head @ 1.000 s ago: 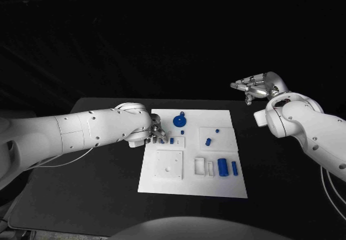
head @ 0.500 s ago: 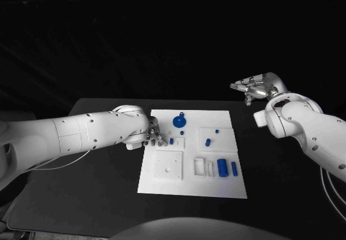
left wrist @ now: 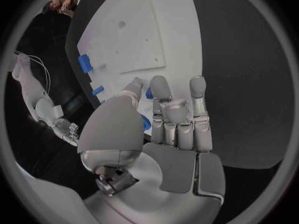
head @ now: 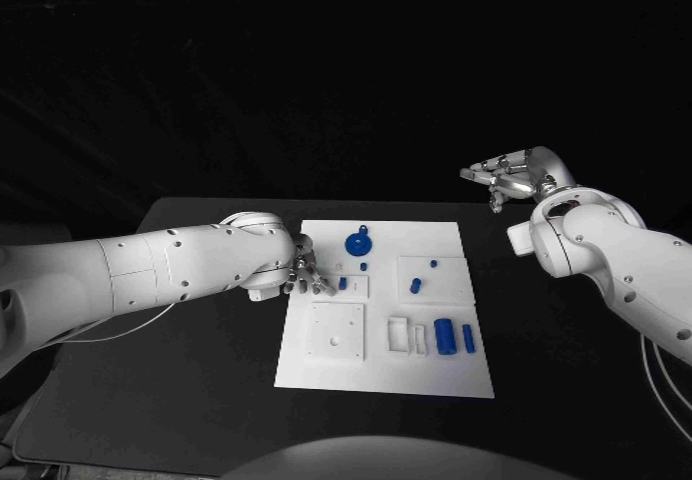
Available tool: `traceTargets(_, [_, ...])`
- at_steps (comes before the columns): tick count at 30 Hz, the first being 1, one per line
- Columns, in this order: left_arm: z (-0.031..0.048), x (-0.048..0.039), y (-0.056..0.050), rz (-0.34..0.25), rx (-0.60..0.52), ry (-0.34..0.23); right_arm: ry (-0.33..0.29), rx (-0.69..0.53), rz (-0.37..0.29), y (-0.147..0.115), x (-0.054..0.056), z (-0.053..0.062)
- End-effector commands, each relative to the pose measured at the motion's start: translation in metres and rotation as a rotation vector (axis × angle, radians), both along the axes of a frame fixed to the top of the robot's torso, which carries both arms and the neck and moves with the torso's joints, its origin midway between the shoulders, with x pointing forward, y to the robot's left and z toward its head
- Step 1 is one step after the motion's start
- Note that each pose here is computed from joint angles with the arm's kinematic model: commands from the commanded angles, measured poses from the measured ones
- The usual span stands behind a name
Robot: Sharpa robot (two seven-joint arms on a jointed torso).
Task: Assemble the parts on the task board
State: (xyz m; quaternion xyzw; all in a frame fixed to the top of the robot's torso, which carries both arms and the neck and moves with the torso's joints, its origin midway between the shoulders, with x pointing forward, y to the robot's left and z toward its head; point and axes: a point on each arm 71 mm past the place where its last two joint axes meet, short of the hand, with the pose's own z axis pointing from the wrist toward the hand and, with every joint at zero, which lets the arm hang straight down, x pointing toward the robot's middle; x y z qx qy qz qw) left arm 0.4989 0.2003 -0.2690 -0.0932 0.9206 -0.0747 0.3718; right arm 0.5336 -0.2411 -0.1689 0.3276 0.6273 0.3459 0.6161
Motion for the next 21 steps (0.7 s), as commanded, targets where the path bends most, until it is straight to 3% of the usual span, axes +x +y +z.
traceTargets(1, [0.0001,-0.0009,-0.001,0.005,-0.019,0.006,0.002,-0.003,0.014,0.001,0.000,-0.001])
traceTargets(8, [-0.0009,-0.0040,0.004,0.018,-0.040,0.037,0.005,-0.003,0.013,0.001,0.000,-0.002])
traceTargets(13, [-0.0021,-0.0097,0.010,0.035,-0.110,0.100,0.007,-0.003,0.013,0.001,-0.001,-0.004])
traceTargets(17, [0.0045,-0.0121,0.022,0.062,-0.192,0.134,0.009,-0.003,0.012,0.000,-0.001,-0.005])
traceTargets(21, [0.0171,-0.0100,0.026,0.059,-0.285,0.116,0.011,-0.001,0.010,-0.001,-0.001,-0.005])
